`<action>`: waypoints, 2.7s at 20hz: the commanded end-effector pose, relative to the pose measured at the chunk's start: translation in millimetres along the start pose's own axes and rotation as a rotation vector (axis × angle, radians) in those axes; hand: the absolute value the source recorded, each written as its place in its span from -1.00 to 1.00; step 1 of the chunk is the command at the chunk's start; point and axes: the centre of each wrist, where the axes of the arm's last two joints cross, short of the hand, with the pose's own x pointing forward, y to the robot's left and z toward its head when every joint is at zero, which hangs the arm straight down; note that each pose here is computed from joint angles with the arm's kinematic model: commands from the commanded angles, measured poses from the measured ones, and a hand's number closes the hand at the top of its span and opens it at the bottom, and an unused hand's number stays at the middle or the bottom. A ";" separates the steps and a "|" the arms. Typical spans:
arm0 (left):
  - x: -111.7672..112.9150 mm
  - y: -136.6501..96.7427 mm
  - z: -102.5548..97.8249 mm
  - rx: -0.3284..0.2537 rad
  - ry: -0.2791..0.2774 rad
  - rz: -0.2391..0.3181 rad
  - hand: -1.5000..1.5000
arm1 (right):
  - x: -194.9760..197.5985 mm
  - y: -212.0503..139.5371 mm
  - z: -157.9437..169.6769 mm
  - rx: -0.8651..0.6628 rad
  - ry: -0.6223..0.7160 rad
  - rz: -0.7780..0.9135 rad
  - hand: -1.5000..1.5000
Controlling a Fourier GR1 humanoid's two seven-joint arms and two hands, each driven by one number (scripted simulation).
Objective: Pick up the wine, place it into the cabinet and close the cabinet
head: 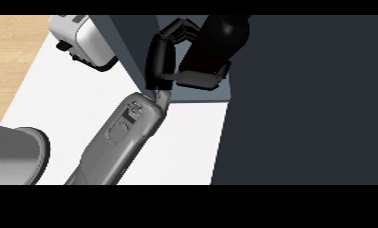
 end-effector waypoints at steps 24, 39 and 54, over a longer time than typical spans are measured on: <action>-107.0 14.0 18.3 0.024 0.086 -0.193 1.00 | 0.6 7.2 12.4 0.091 -0.021 -0.061 -1.00; -125.2 40.9 9.1 0.151 0.091 -0.044 1.00 | -1.0 -3.8 5.7 0.090 -0.027 -0.054 -1.00; -107.7 37.3 -29.2 0.220 0.106 -0.232 1.00 | -1.4 5.1 -6.6 0.124 -0.045 -0.070 -1.00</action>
